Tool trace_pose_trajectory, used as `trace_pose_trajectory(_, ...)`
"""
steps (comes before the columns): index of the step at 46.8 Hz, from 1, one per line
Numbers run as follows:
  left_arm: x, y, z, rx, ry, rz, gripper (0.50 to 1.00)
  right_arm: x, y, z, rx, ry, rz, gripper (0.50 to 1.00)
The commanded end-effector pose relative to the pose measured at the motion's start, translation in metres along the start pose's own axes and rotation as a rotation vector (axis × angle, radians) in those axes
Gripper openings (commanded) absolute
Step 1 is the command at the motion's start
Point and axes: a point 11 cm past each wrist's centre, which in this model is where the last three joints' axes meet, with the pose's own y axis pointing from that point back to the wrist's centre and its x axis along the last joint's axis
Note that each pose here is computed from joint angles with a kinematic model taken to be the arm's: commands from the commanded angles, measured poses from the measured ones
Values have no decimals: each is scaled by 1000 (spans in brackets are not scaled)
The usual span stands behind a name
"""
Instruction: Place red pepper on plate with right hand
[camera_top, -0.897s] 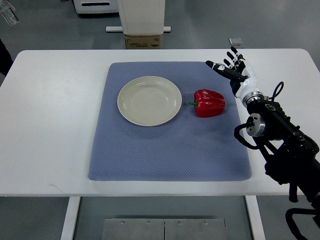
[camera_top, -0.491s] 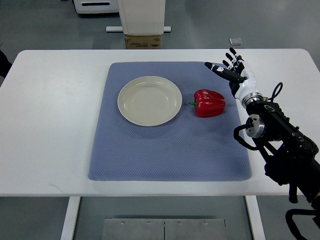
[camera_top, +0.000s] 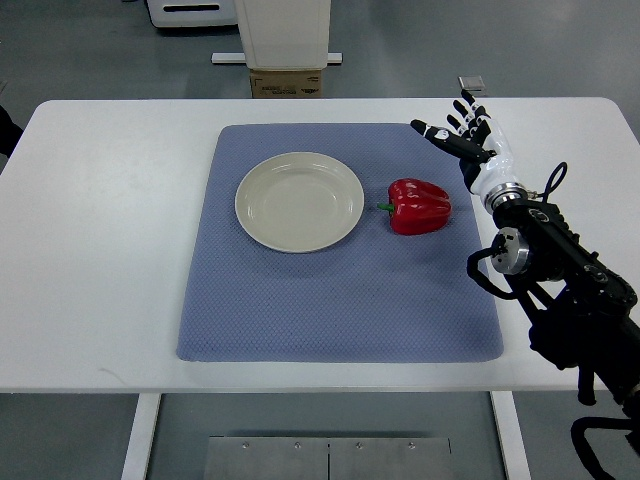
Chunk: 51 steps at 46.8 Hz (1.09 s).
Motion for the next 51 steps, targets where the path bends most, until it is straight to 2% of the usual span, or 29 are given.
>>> trace_pose_trajectory(1,0,0,0,-1,0,0,1000,0,0,0,2,0,0,1000)
trace_pose_trajectory(51,0,0,0,-1,0,0,1000,-15,-5,-9,12,31,-42,1000)
